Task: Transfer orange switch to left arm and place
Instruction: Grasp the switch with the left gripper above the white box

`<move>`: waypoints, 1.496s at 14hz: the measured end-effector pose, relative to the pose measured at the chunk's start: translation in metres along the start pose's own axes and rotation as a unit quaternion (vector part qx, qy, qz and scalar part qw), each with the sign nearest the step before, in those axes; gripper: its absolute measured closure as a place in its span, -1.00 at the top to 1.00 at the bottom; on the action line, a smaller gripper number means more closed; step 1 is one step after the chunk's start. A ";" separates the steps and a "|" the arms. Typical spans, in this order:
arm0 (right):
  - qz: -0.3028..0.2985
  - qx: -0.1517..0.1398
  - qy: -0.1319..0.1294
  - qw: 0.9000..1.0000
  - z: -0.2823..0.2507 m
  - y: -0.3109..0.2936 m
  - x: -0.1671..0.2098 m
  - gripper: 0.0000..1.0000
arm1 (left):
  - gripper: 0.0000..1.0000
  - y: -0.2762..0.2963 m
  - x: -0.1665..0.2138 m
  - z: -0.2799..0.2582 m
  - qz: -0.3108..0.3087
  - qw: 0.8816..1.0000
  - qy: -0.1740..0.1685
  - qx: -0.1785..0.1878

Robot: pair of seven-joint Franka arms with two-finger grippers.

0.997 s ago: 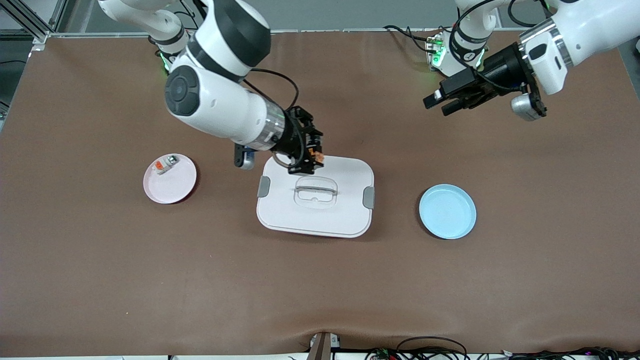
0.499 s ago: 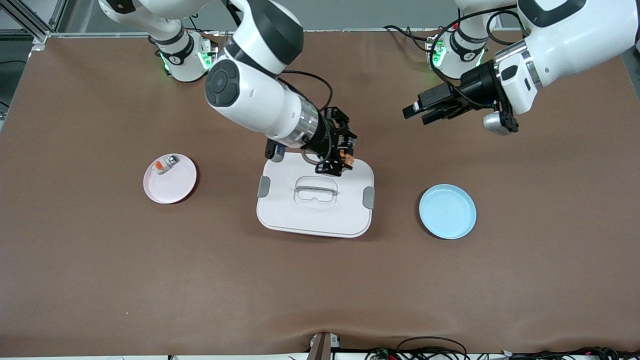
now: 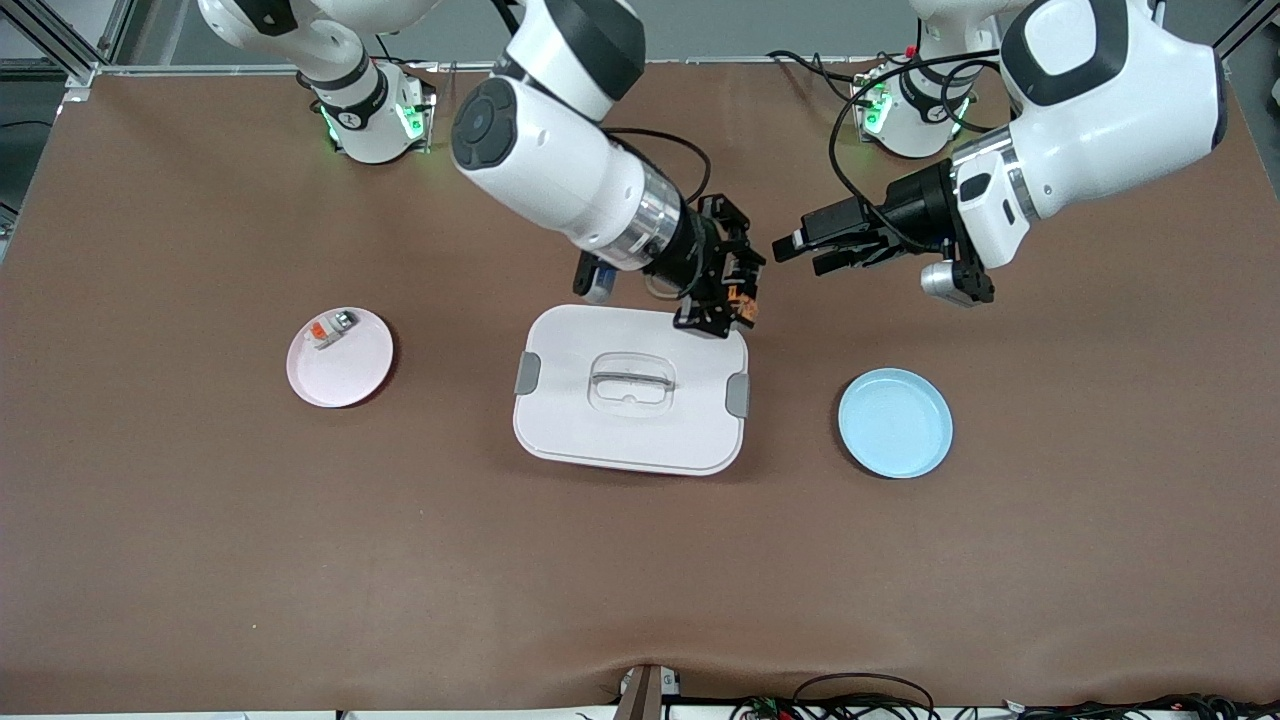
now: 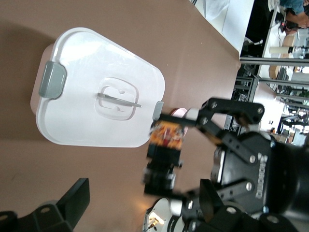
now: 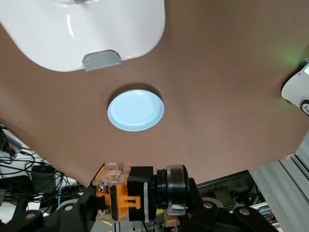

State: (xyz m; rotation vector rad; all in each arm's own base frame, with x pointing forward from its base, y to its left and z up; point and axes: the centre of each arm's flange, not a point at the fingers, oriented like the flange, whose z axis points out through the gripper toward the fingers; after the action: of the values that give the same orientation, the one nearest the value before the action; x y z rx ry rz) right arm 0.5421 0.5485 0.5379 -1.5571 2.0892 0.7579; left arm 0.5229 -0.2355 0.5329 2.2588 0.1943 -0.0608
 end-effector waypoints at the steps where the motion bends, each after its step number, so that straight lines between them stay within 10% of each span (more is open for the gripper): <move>1: 0.001 -0.002 0.000 1.000 0.003 0.006 -0.002 0.45 | 1.00 -0.003 0.003 0.002 0.017 1.000 -0.003 -0.001; 19: 0.015 0.013 -0.030 0.999 -0.015 0.011 -0.019 0.45 | 1.00 0.000 0.005 0.020 0.085 0.995 -0.045 -0.009; 21: 0.016 0.012 -0.028 0.999 -0.012 0.009 -0.018 0.45 | 0.57 0.005 0.005 0.017 0.089 0.995 -0.043 -0.011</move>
State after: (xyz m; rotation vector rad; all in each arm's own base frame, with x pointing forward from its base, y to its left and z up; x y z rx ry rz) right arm 0.5381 0.5559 0.5596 -1.4763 2.0808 0.7746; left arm 0.5289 -0.2513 0.5251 2.2373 -0.0534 -0.0614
